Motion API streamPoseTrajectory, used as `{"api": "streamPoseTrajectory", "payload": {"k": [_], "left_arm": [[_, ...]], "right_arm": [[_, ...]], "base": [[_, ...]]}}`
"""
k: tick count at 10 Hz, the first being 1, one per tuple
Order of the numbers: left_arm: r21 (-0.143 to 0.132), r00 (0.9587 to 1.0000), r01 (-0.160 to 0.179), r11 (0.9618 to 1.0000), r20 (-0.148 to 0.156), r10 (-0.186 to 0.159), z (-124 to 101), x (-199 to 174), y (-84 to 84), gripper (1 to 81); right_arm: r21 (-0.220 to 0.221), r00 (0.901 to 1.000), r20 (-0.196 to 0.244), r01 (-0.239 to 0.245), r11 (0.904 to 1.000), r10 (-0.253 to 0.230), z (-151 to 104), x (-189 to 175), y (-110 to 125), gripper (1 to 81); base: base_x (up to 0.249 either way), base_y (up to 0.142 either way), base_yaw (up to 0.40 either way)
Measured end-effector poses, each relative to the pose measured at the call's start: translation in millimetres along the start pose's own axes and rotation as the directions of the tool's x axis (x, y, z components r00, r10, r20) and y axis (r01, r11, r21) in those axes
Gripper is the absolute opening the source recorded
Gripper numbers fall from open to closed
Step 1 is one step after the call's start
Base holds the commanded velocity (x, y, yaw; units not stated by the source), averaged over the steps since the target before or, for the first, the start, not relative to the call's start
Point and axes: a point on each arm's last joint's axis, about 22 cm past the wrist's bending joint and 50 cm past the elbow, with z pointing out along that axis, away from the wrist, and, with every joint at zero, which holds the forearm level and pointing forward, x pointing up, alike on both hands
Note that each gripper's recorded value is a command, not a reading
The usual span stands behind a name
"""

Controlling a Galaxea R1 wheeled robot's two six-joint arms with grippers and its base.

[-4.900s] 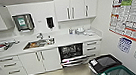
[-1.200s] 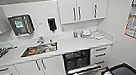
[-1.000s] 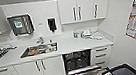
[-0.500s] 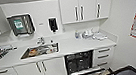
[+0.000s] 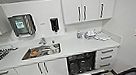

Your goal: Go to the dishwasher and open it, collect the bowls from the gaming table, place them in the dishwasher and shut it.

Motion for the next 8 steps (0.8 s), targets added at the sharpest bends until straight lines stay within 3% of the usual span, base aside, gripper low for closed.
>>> {"api": "streamPoseTrajectory", "payload": {"k": [4,6,8], "left_arm": [[-0.001,1.0000,0.002,1.0000,0.005,-0.002,-1,-6,0.7,1.0],[-0.005,0.9999,0.001,1.0000,-0.013,-0.001,0,0,1.8,1.0],[-0.005,0.9999,0.002,1.0000,-0.011,-0.002,0,-1,1.8,1.0]], "right_arm": [[-0.007,1.0000,0.009,0.001,1.0000,-0.001,-2,-7,3,1.0],[-0.007,1.0000,0.003,0.003,1.0000,-0.003,-1,-4,3,1.0],[-0.010,1.0000,0.003,0.004,0.9999,-0.004,-1,-3,5,1.0]], "base": [[0.081,0.000,0.000],[0.095,0.000,0.000],[0.107,0.000,0.000]]}}
